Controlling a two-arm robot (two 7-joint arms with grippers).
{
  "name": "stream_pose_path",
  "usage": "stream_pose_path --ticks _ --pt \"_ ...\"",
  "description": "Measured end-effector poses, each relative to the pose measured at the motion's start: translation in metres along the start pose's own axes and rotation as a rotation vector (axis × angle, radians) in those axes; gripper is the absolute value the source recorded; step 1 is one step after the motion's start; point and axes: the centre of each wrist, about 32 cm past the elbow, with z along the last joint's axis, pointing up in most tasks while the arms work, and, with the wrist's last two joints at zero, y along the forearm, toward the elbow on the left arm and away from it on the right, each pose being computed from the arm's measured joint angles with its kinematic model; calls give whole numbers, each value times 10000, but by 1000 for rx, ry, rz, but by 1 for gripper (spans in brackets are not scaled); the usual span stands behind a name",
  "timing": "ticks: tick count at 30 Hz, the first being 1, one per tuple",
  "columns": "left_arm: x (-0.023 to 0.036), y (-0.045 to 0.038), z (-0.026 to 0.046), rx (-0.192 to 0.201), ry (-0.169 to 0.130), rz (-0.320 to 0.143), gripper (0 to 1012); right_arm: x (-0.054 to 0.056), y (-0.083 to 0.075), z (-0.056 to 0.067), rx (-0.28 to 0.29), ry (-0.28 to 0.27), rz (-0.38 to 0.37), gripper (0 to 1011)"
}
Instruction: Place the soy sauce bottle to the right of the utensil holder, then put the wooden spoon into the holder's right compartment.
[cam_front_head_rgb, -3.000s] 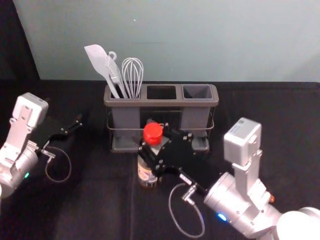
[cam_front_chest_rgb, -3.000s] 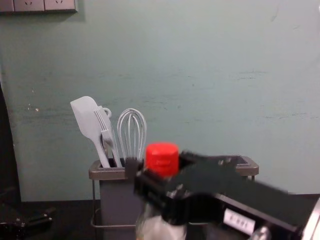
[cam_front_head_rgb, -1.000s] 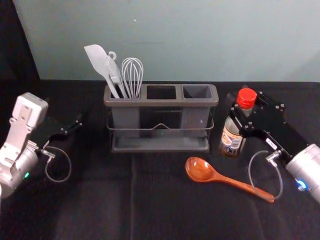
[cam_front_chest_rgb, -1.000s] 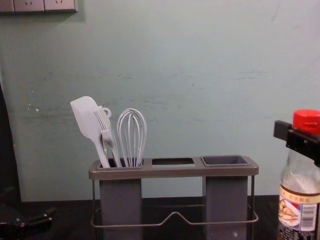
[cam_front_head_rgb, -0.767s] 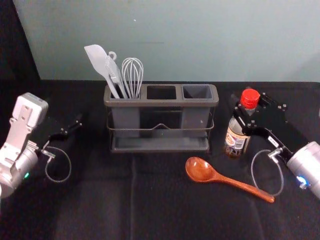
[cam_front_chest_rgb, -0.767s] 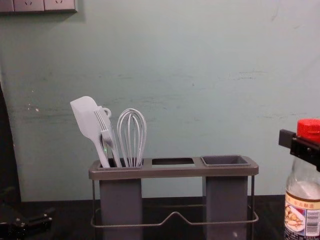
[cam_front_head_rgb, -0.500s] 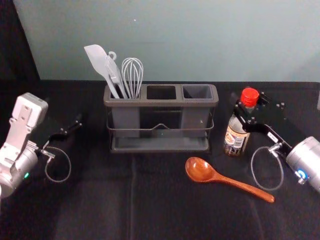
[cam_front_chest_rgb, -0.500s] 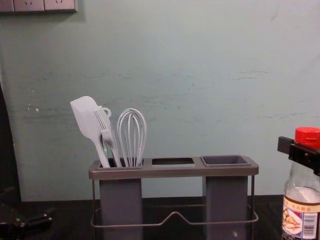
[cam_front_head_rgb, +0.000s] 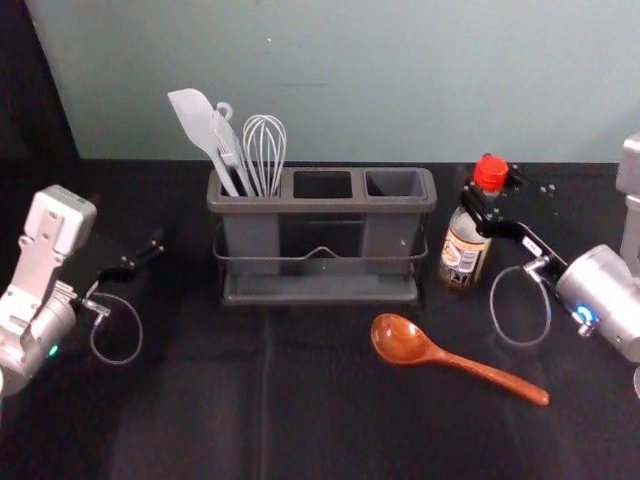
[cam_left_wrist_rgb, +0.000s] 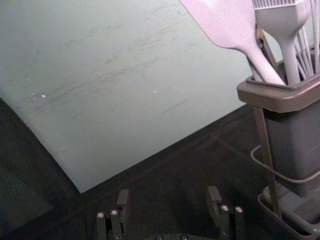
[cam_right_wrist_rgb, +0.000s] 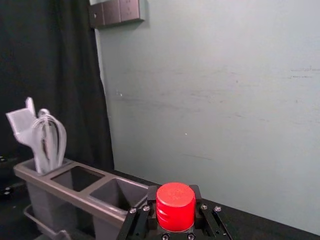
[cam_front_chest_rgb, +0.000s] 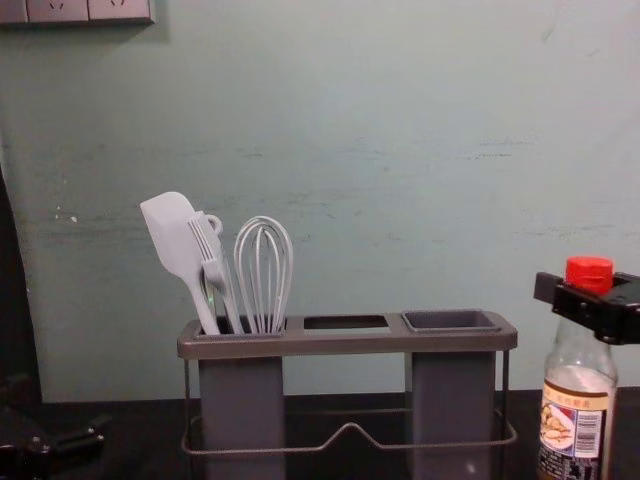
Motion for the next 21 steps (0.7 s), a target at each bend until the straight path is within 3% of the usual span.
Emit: stream_pose_path --ticks 7,21 --pt "0 0 0 0 0 0 1000 112 190 -107 -9 34 -22 382" --pt "0 0 0 0 0 0 1000 152 360 -240 -22 59 -26 382"
